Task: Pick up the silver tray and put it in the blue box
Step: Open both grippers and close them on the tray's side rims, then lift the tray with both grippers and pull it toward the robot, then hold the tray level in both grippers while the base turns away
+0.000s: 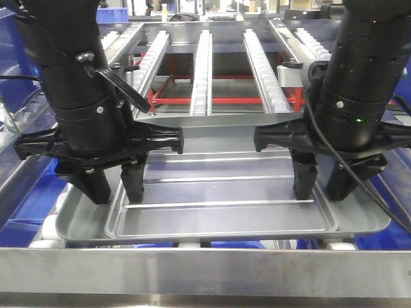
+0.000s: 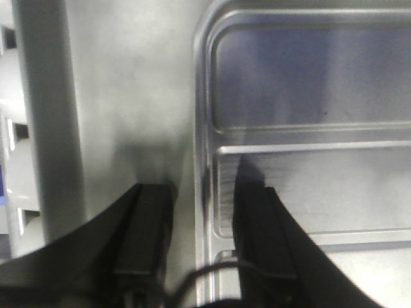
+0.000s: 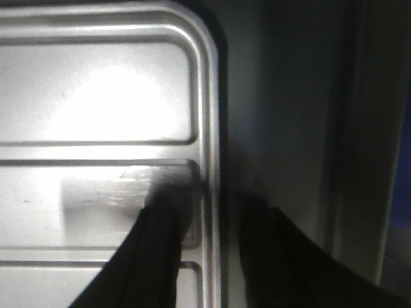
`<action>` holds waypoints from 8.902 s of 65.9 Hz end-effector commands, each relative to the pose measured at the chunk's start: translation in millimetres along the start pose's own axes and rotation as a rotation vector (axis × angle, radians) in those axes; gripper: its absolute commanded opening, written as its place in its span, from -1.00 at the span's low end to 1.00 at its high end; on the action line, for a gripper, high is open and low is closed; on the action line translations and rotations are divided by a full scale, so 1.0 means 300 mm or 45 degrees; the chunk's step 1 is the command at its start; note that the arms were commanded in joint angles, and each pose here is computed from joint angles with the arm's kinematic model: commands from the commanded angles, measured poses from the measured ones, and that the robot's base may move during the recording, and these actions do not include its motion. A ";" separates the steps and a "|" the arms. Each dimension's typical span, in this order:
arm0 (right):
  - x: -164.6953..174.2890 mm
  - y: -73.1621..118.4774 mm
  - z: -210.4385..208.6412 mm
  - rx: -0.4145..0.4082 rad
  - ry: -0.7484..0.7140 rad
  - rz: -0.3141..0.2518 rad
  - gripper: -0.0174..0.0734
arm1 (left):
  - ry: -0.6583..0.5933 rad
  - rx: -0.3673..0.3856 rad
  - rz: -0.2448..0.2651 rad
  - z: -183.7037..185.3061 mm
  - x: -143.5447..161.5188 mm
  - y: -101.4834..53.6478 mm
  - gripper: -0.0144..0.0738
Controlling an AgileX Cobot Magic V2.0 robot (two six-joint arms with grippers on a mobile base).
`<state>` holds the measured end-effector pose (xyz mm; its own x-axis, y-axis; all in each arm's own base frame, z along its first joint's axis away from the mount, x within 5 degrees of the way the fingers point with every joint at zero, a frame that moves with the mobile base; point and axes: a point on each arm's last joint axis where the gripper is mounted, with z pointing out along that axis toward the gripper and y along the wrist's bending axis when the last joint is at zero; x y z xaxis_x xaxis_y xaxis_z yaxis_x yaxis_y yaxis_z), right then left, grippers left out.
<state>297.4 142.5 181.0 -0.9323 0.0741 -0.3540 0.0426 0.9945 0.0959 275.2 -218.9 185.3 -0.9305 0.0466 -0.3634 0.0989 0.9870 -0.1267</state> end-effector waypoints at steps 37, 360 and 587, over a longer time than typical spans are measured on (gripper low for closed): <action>-0.026 -0.003 -0.049 -0.020 -0.065 -0.012 -0.51 | -0.078 0.064 -0.014 -0.031 -0.041 -0.032 -0.91; 0.361 0.100 -0.398 -0.013 -0.173 0.039 -0.51 | -0.135 0.085 -0.010 -0.427 0.326 0.056 -0.91; 0.364 0.091 -0.398 0.024 -0.164 0.041 -0.51 | -0.134 0.084 -0.009 -0.425 0.326 0.056 -0.91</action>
<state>151.6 173.7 241.8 -0.9012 0.1285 -0.4140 0.0922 0.9900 0.1065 140.6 -178.3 251.9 -0.9109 0.0136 -0.4125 0.0921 0.9810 -0.1709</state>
